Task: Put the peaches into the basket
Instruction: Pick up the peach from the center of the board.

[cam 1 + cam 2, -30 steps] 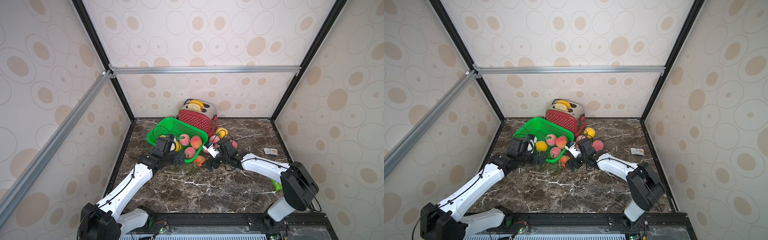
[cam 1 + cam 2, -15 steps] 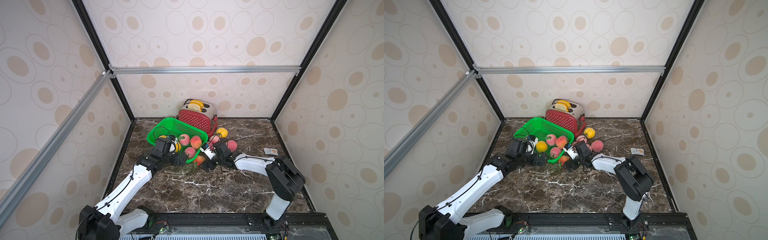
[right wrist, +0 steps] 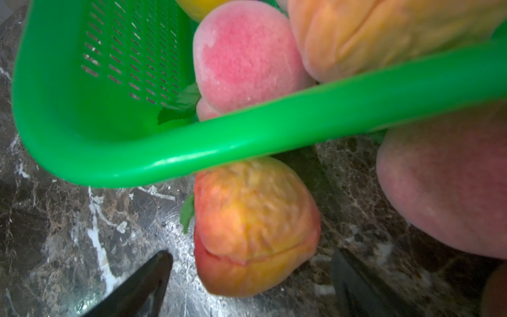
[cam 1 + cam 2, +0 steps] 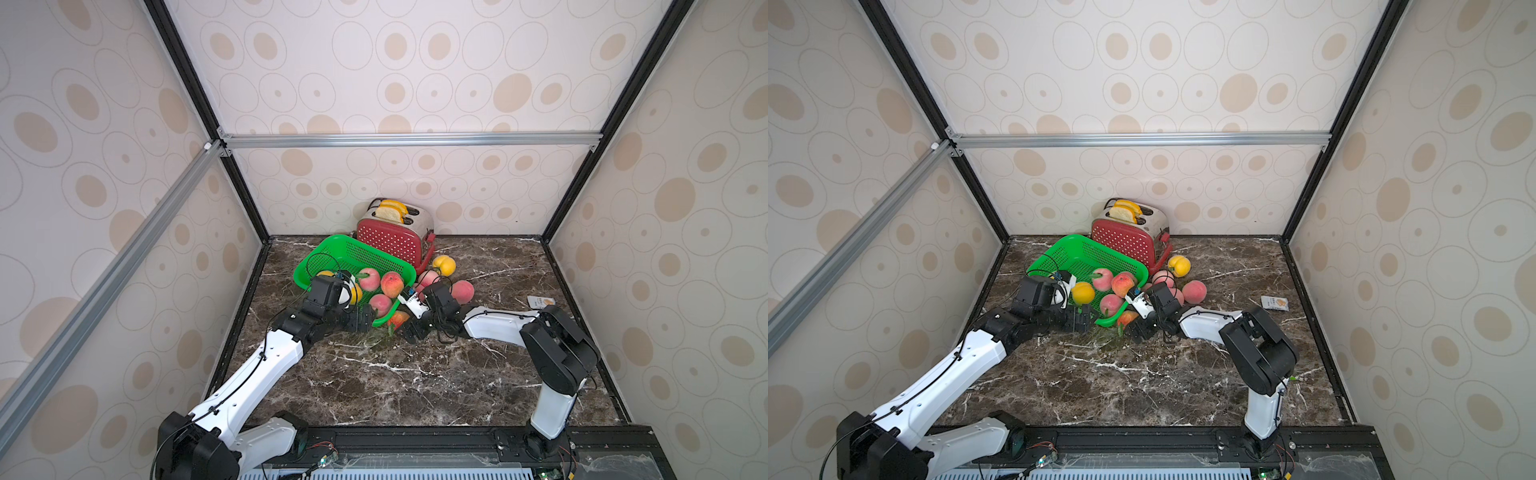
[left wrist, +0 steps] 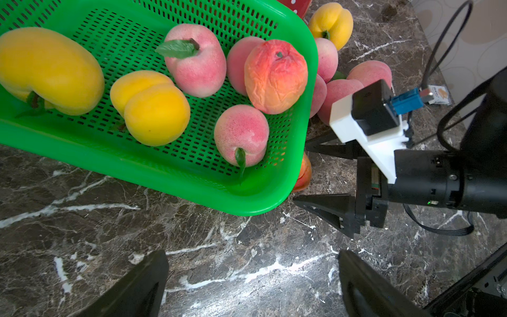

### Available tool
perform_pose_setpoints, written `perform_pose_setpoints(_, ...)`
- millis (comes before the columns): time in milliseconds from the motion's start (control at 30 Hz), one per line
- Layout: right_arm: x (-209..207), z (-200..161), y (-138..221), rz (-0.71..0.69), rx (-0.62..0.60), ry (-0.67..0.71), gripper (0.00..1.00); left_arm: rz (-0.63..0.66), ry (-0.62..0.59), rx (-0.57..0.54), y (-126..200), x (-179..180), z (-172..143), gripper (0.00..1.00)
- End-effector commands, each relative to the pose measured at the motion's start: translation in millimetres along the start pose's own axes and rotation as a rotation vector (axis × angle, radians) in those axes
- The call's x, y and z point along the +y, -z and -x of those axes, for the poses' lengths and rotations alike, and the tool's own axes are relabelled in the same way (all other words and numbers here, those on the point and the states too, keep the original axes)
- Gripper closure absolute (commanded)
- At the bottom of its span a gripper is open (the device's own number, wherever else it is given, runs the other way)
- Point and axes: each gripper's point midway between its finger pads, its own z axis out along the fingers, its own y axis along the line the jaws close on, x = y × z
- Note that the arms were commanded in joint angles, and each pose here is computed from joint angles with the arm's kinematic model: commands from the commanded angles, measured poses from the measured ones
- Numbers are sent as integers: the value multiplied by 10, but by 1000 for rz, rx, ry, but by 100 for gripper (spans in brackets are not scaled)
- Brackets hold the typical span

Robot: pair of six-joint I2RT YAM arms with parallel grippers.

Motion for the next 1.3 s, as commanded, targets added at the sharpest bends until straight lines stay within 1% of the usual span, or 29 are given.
perform_pose_setpoints(0,39,41,-72,18,-9,-4,5,-33,-33,-3,40,-73,8,1)
perform_pose_setpoints(133,43,44,-92,24,-9,-4,7,-96,-65,42,44,-182,-92,1)
perform_pose_setpoints(233,37,43,-105,23,-5,-3,9,-131,-119,78,62,-306,-188,1)
perform_pose_setpoints(333,33,47,-122,23,-5,-5,11,-148,-197,108,76,-458,-271,1)
perform_pose_setpoints(367,30,50,-126,23,-5,-7,11,-140,-211,140,88,-465,-352,1)
perform_pose_setpoints(433,35,68,-134,27,-9,-8,13,-141,-230,150,100,-494,-385,1)
perform_pose_setpoints(700,44,107,-173,39,-11,-14,18,-161,-229,150,164,-526,-455,1)
perform_pose_setpoints(867,57,98,-203,52,-12,-27,22,-129,-230,157,136,-454,-497,1)
perform_pose_setpoints(1067,65,67,-209,54,-7,-29,31,-127,-226,151,121,-449,-492,1)
perform_pose_setpoints(1267,78,64,-69,37,-11,-26,32,-120,-227,147,123,-439,-484,1)
